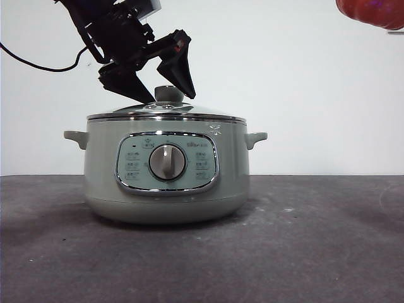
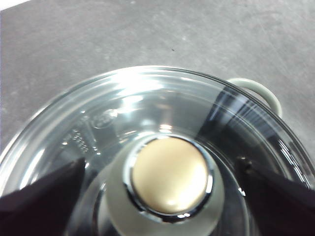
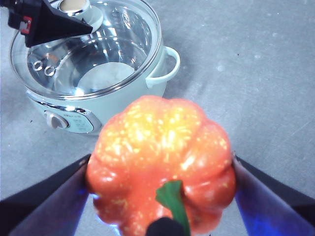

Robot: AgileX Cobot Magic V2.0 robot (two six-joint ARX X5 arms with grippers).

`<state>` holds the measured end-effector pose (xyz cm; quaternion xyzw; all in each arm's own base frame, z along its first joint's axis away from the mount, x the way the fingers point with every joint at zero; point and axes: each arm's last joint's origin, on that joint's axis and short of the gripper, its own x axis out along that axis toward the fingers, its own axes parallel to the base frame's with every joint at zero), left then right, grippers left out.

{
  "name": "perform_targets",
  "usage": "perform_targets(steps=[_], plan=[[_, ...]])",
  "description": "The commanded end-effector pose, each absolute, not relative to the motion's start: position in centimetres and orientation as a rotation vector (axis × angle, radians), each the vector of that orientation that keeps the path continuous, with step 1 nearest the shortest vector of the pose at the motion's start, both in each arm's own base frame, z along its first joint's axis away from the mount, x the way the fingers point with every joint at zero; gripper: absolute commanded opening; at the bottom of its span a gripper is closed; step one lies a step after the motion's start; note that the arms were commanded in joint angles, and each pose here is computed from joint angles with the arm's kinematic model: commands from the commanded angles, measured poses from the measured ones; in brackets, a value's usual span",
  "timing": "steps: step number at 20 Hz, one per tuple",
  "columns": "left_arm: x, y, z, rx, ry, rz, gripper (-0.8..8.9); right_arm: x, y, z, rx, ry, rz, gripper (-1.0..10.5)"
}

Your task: Pick up the pumpkin,open the lid,put the pumpkin in the pot,close the lid

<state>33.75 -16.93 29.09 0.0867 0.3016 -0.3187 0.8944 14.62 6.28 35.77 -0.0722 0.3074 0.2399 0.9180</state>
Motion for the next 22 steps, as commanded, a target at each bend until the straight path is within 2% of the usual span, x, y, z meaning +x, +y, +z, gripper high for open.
perform_targets(steps=[1,4,5,13,22], plan=[[33.8,-17.2,28.8,0.185,0.637,-0.671,1.76,14.6,6.3,35.9,-0.139,0.628,0.494,-0.1],[33.7,-17.3,28.7,0.184,0.639,-0.680,0.14,14.6,6.3,35.9,-0.139,0.628,0.494,-0.1],[33.7,-17.3,28.7,0.183,0.639,-0.679,-0.12,14.6,6.3,35.9,-0.139,0.628,0.494,-0.1],[33.3,-17.1,29.7,0.177,0.613,-0.682,-0.08,14.6,6.3,35.8,-0.139,0.629,0.494,-0.1],[29.3,-14.9,36.1,0.162,0.439,-0.656,-0.08,15.5,6.7,35.7,-0.138,0.623,0.496,-0.1]])
